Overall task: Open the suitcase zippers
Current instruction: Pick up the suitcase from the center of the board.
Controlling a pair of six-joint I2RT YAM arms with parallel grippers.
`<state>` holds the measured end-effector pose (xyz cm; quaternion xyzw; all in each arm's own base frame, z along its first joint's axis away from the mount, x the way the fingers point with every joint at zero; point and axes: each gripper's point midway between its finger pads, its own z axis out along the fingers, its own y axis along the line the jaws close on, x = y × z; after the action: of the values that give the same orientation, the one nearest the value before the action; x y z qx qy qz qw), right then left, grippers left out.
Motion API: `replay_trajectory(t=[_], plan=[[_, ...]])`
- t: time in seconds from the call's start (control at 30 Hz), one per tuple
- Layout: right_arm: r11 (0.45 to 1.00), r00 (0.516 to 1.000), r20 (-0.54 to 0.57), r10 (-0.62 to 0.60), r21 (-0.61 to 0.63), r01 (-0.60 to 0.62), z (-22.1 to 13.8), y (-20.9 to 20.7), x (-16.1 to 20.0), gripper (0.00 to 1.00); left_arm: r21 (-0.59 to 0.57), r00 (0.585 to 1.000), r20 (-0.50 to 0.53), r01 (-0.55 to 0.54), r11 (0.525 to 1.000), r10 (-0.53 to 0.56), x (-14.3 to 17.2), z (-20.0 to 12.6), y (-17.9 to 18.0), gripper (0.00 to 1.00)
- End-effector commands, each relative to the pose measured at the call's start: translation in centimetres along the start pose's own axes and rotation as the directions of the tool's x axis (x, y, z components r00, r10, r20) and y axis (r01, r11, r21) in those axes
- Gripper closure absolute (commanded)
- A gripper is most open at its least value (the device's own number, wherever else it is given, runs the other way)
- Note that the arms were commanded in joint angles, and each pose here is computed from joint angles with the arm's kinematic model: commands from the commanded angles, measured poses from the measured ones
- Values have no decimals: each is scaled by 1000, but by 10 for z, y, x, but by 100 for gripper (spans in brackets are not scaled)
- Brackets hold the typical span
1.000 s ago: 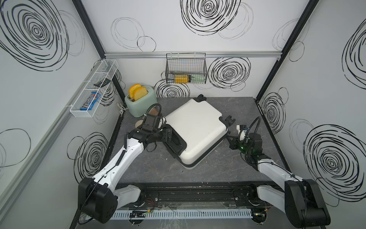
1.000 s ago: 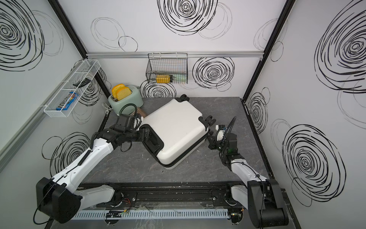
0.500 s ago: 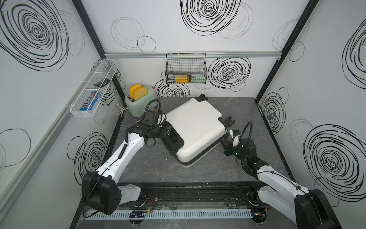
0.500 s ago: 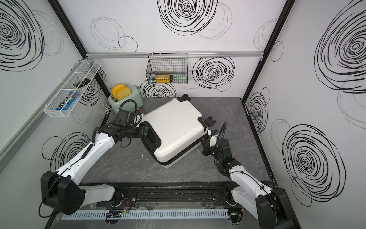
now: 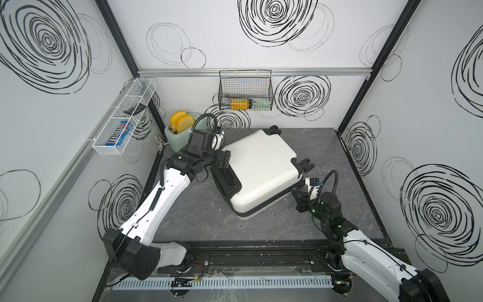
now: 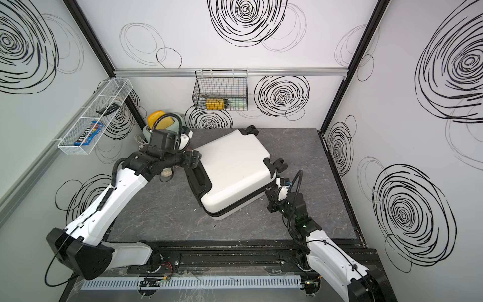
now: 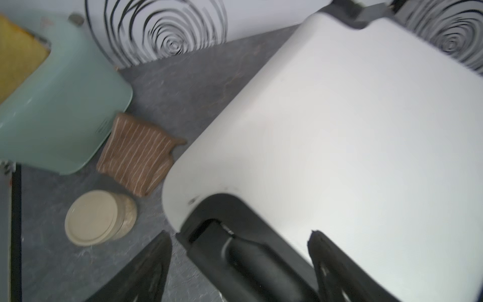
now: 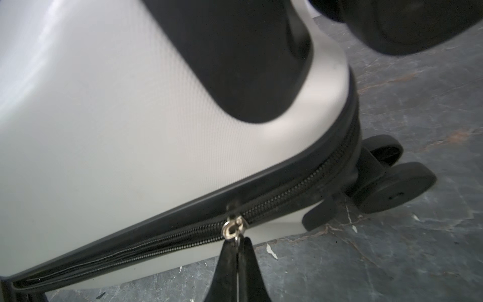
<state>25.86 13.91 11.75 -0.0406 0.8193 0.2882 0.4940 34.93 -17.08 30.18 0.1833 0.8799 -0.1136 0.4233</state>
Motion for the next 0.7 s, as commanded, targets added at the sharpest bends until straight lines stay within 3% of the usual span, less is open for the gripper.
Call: replay_trajectory(t=[0.0,0.17,0.37,0.5,0.67], plan=[[1000,999,49,-4,-10,4,-3,1,-11,100,102,972,137,-206,973,191,-37,-6,-68,12],[998,997,75,-13,-55,17,-4,9,-14,100,264,909,257,-393,881,329,-69,12,-177,12],[998,997,82,-13,-56,18,-6,9,-14,100,399,888,233,-458,794,395,-73,65,-269,11],[998,995,97,-9,-64,16,-8,11,-11,100,441,889,212,-457,773,405,-69,93,-299,11],[998,994,112,1,-68,7,-11,13,-8,100,444,891,182,-451,774,415,-57,123,-308,12]])
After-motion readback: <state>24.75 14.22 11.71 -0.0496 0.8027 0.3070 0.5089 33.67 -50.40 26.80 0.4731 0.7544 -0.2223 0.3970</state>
